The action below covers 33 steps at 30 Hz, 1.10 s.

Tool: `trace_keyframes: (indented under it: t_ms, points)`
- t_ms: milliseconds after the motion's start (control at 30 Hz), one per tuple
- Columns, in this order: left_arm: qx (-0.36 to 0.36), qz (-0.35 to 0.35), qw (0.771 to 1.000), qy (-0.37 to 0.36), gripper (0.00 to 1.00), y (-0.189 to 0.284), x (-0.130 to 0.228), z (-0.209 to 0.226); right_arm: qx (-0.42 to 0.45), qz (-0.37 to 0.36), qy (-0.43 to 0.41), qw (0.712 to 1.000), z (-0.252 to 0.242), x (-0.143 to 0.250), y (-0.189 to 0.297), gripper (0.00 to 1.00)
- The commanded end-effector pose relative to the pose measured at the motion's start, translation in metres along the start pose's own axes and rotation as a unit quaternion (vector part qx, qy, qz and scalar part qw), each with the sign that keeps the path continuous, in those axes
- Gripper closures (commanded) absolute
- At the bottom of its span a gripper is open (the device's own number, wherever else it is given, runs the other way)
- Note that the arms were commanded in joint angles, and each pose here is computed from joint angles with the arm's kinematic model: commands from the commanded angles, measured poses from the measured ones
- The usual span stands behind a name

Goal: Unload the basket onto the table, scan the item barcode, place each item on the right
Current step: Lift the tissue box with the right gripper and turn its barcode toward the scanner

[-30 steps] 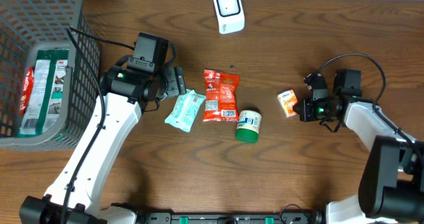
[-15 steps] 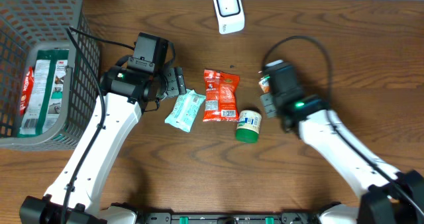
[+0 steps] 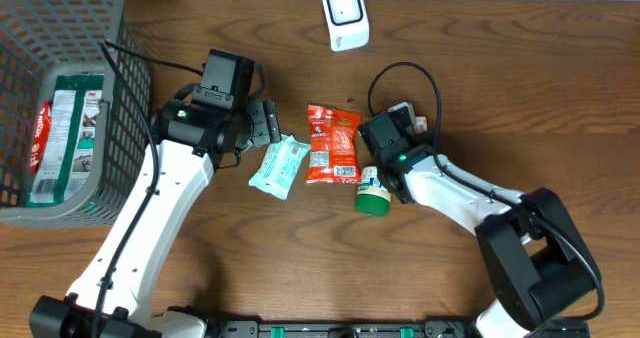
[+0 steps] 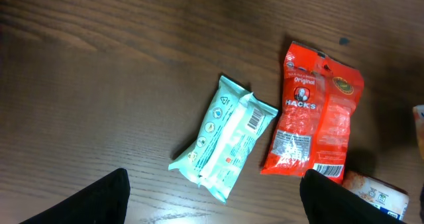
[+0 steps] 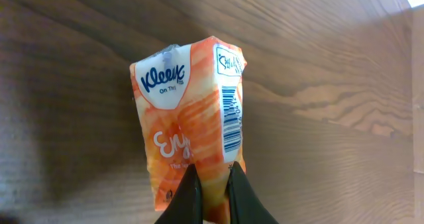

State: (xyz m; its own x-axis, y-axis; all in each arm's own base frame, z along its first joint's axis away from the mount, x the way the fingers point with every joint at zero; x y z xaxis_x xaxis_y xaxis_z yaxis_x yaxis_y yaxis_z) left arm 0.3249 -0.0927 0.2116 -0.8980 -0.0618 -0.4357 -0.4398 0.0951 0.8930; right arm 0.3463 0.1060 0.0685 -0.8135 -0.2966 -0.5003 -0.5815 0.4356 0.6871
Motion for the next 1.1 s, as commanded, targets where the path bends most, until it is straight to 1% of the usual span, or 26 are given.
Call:
trace_keyframes:
  t_ms: [0,33,167,200,300,400,533,767,967,1067]
  points:
    - [-0.007,0.005,1.000,0.005,0.17,-0.003,0.001,0.002,0.025,-0.013,-0.024,0.999,-0.003,-0.005,-0.001,0.99]
    - [-0.007,0.005,1.000,0.005,0.17,-0.003,0.001,0.002,0.025,-0.012,-0.028,0.999,-0.003,-0.004,-0.001,0.99]
    - [-0.007,0.005,1.000,0.005,0.17,-0.003,0.001,0.002,0.001,-0.005,-0.029,1.000,0.003,-0.003,-0.001,0.85]
    - [-0.007,0.005,1.000,0.005,0.17,-0.003,0.001,0.002,-0.009,-0.002,-0.029,1.000,0.006,-0.002,-0.001,0.83]
    - [-0.007,0.005,1.000,0.005,0.17,-0.003,0.001,0.002,-0.036,0.004,-0.030,0.999,0.013,0.000,-0.001,0.75]
    - [-0.007,0.005,1.000,0.005,0.17,-0.003,0.001,0.002,-0.037,0.004,-0.036,0.999,0.013,-0.001,-0.001,0.75]
    - [-0.007,0.005,1.000,0.005,0.17,-0.003,0.001,0.002,-0.037,0.004,-0.036,0.999,0.013,-0.001,-0.001,0.69]
    - [-0.007,0.005,1.000,0.005,0.17,-0.003,0.001,0.002,-0.044,-0.006,-0.050,0.998,0.008,-0.008,0.004,0.63]
    - [-0.007,0.005,1.000,0.005,0.17,-0.003,0.001,0.002,-0.062,-0.038,-0.083,0.994,-0.008,-0.027,0.025,0.61]
    - [-0.007,0.005,1.000,0.005,0.17,-0.003,0.001,0.002,-0.069,-0.061,-0.106,0.990,-0.022,-0.038,0.040,0.58]
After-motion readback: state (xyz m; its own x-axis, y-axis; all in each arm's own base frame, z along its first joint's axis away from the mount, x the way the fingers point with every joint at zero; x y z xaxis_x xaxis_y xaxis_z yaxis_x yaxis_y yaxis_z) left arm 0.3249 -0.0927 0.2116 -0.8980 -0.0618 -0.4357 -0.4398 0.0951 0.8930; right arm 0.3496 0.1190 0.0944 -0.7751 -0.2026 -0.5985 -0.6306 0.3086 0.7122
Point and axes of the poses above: each gripper's point midway between its finger pads, its own y axis back along the fingers, its own z axis along the line the jaws close on, x = y × z, the point moved 4 cm from there along y, back along the fingers, and after that the axes turned 8 degrees about -y, right-handed, at the moved point
